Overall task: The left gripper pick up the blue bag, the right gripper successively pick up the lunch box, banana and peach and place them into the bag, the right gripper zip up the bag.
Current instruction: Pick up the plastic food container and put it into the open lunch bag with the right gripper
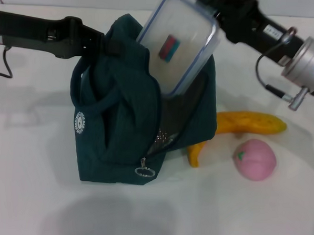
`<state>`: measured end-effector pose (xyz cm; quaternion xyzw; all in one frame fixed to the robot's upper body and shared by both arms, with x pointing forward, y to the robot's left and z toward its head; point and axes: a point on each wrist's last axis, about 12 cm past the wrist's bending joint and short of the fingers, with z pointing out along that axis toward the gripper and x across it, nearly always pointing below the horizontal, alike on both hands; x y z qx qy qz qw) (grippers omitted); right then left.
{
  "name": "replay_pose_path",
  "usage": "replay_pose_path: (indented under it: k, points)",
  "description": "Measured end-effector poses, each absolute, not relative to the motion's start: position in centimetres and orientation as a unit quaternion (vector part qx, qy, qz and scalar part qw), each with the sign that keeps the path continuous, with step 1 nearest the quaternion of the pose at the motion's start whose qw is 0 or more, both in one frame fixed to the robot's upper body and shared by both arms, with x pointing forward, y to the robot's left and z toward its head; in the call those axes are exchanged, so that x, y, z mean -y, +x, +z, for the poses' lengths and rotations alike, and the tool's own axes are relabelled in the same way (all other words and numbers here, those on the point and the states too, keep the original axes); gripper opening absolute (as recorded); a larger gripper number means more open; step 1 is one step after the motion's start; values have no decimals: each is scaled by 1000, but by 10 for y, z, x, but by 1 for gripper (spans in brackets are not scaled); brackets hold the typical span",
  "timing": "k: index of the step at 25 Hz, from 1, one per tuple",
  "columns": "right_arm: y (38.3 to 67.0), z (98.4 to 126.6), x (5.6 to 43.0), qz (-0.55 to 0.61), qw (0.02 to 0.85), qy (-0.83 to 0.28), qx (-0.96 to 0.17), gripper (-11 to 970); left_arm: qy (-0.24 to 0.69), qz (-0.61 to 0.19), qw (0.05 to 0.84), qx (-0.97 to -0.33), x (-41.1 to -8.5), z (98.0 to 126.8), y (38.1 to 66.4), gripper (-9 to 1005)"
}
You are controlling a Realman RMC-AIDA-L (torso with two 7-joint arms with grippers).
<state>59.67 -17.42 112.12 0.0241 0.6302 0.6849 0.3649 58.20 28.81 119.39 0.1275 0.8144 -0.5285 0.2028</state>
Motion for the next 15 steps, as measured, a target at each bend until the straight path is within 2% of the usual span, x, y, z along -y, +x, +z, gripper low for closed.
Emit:
replay_pose_path:
  k: [7,15]
  points:
    - [599,1113,143,638,342,-12,-690,150,129,-532,205,-811,-287,1195,582,40]
    - [597,1112,137,632,341,-34,-695,159,128,-530,206,-812,-289,1194,582,40]
